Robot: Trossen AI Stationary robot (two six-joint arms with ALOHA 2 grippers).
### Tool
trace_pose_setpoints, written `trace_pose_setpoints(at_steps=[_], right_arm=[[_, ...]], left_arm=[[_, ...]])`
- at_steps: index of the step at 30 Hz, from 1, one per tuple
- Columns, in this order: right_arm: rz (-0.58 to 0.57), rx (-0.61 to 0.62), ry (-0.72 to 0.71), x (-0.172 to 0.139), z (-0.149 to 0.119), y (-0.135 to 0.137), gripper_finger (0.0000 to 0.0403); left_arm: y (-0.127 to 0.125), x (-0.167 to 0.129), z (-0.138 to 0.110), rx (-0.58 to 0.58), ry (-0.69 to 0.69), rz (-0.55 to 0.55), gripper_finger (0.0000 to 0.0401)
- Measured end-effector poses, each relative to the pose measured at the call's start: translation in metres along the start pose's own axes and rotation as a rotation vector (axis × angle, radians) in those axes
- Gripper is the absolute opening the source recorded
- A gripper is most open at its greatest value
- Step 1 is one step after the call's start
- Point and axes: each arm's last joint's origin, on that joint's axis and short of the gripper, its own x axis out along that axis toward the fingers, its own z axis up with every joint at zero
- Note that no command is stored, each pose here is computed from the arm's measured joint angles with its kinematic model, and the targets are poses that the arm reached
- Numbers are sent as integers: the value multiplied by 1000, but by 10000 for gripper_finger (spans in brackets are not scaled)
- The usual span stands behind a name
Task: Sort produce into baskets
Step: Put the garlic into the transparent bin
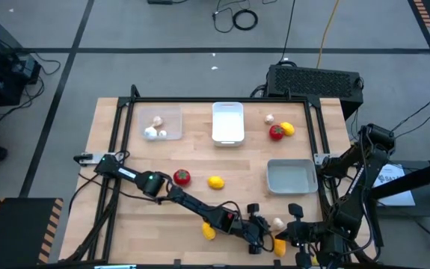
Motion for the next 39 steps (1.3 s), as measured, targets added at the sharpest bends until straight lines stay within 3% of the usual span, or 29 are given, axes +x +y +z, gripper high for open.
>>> trace_pose_setpoints(at_steps=[9,17,27,34,39], right_arm=[[2,12,2,0,0,0,0],[19,31,1,-1,-1,2,0],[28,64,0,-3,-3,4,0],[28,85,-4,-3,-3,4,0],[9,67,10,5,-9,7,0]], left_arm=[[7,1,2,-4,5,9,15],[27,-26,47,72,31,68,8],[78,-107,93,224,411,234,8],[123,-169,112,261,649,442,8],[161,-222,127,220,785,619,8]])
